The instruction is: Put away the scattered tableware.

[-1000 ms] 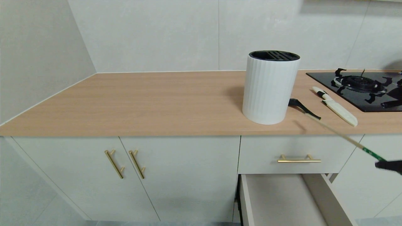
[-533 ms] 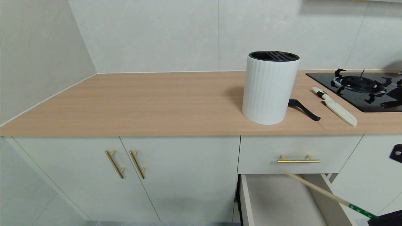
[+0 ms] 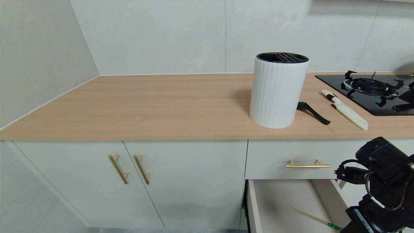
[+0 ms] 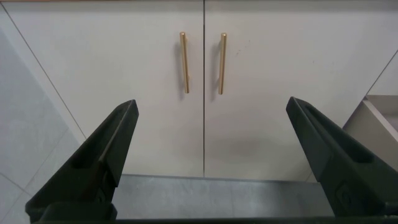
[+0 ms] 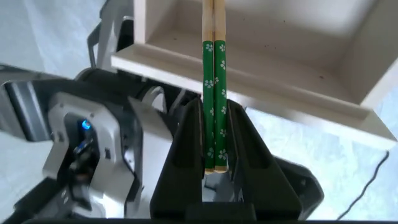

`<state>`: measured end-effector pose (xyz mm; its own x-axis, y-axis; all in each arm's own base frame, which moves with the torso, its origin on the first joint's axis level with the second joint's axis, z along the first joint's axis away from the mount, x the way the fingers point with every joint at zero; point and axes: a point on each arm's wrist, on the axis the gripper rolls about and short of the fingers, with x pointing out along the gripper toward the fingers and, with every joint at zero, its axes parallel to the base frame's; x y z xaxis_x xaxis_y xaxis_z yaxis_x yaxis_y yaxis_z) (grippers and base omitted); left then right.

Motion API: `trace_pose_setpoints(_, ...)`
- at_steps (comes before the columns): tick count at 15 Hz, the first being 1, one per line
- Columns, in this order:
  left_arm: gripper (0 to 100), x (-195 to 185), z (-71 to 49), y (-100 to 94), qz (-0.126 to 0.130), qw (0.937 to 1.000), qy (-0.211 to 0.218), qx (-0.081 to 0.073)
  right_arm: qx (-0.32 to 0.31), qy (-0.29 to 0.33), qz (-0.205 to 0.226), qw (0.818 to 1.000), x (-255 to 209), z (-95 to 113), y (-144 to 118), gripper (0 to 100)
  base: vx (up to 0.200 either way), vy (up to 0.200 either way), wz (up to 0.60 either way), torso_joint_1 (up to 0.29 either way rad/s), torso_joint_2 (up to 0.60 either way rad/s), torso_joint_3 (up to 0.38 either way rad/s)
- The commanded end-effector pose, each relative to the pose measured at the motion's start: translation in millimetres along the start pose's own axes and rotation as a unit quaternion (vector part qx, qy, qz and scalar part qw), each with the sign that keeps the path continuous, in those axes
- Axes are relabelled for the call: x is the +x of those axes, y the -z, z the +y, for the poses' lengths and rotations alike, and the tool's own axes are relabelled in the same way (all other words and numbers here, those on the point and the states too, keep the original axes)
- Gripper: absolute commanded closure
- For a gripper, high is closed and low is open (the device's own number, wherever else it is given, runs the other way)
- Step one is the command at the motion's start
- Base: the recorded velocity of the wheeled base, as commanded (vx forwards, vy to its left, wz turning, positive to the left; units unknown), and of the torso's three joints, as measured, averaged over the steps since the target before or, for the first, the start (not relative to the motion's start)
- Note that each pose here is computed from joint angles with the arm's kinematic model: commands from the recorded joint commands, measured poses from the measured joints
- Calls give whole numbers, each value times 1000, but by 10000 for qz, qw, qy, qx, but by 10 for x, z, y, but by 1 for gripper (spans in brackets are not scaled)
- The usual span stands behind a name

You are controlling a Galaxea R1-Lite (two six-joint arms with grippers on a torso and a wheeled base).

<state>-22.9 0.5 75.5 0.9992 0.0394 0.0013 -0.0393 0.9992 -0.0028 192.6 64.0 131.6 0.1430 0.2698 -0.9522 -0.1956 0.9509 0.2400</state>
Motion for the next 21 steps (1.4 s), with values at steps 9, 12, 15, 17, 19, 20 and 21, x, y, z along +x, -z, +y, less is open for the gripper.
trace_pose_setpoints(9,0,1,0,0,6,10000,-3,-1,543,721,-260,9956,687,141,-194,100,0,0,0,0,0,0)
trace_pose_setpoints(12,0,1,0,0,6,10000,-3,-1,537,719,-388,9952,709,136,-196,100,0,0,0,0,0,0)
trace_pose_setpoints(15,0,1,0,0,6,10000,-3,-1,503,823,-484,9942,723,140,-189,100,0,0,0,0,0,0)
trace_pose_setpoints(17,0,1,0,0,6,10000,-3,-1,489,840,-578,9936,737,134,-186,100,0,0,0,-107,273,168)
trace_pose_setpoints(19,0,1,0,0,6,10000,-3,-1,481,856,-696,9927,744,131,-187,100,0,0,0,-151,413,261)
trace_pose_setpoints(20,0,1,0,0,6,10000,-3,-1,481,863,-699,9927,744,130,-188,100,0,0,0,-139,447,286)
trace_pose_setpoints(21,0,1,0,0,6,10000,-3,-1,488,872,-719,9924,740,131,-189,100,0,0,0,-159,452,290)
